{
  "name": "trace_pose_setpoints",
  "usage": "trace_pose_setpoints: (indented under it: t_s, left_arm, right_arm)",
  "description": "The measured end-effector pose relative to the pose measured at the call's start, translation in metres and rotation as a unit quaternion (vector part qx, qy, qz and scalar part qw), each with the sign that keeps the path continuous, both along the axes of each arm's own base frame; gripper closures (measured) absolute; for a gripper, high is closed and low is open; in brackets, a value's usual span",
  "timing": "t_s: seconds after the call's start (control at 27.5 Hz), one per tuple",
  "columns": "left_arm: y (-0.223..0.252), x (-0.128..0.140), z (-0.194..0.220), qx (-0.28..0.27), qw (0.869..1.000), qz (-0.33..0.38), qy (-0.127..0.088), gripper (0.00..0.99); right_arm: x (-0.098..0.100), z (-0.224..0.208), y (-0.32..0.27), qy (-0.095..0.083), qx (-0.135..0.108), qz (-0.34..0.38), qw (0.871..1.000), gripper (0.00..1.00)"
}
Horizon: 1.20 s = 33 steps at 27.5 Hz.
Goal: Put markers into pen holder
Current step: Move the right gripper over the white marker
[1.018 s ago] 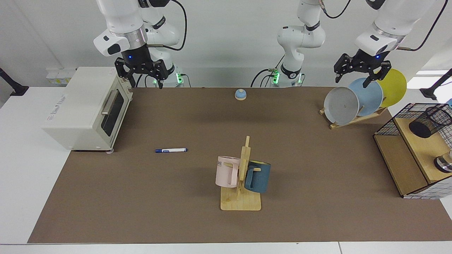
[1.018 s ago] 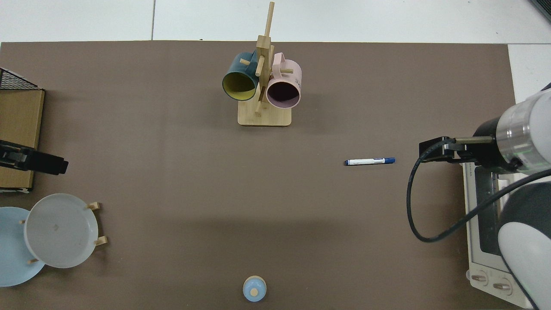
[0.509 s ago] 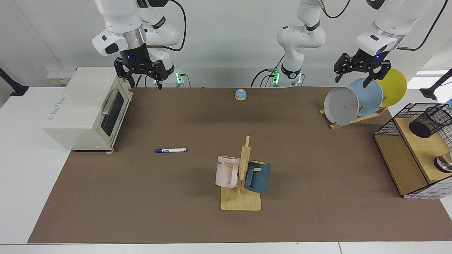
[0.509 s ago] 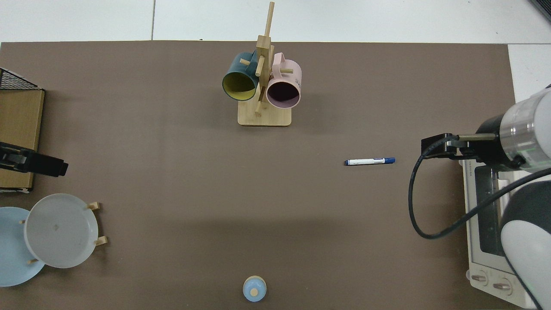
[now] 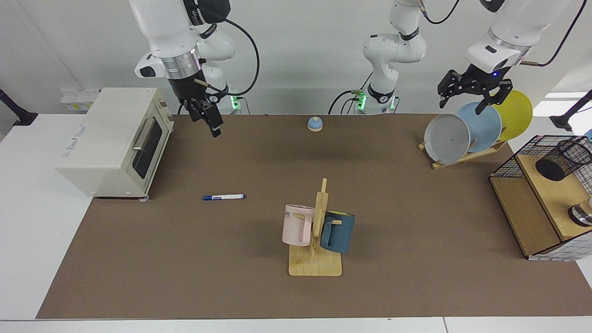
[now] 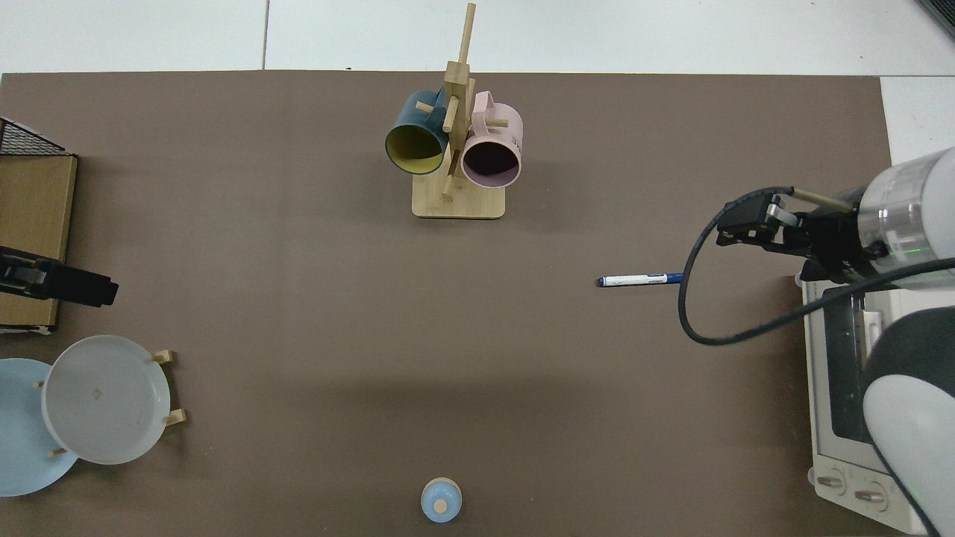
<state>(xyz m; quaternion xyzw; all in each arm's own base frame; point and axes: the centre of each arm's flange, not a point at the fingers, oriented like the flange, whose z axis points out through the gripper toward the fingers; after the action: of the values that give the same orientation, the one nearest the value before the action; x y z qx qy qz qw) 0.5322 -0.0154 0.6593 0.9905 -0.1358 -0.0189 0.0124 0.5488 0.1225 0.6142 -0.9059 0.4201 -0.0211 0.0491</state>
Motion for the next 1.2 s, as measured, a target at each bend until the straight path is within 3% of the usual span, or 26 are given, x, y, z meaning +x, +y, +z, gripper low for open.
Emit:
trace_pose_setpoints:
  t_s: [0.25,0.36,0.62,0.76,0.84,0.95,1.2]
  left_arm:
    - [0.002,-0.001,0.000,0.000,1.000,0.002,0.005,0.000]
    - [0.002,-0.002,0.000,0.000,1.000,0.002,0.006,0.000]
    - [0.001,-0.002,0.001,0.000,1.000,-0.002,0.003,0.018]
    - [0.000,-0.002,0.001,0.000,1.000,-0.006,0.003,0.119]
    - [0.000,-0.002,0.001,0.000,1.000,-0.006,0.004,0.119]
    - [0.001,-0.002,0.001,0.000,1.000,-0.005,0.004,0.009]
    - [0.001,-0.002,0.000,0.000,1.000,-0.004,0.004,0.004]
  right_arm:
    - [0.007,-0.052,-0.007,0.055,-0.005,-0.106,0.993,0.00]
    - [0.010,-0.082,-0.014,0.067,-0.007,-0.132,0.989,0.00]
    - [0.018,-0.172,-0.016,0.058,0.000,-0.192,0.980,0.00]
    - [0.020,-0.213,-0.017,0.068,-0.002,-0.204,0.977,0.00]
    - [0.019,-0.229,-0.020,0.072,-0.003,-0.210,0.975,0.00]
    - [0.017,-0.246,-0.026,0.068,-0.001,-0.218,0.974,0.00]
    - [0.012,-0.283,-0.034,0.053,0.005,-0.228,0.972,0.00]
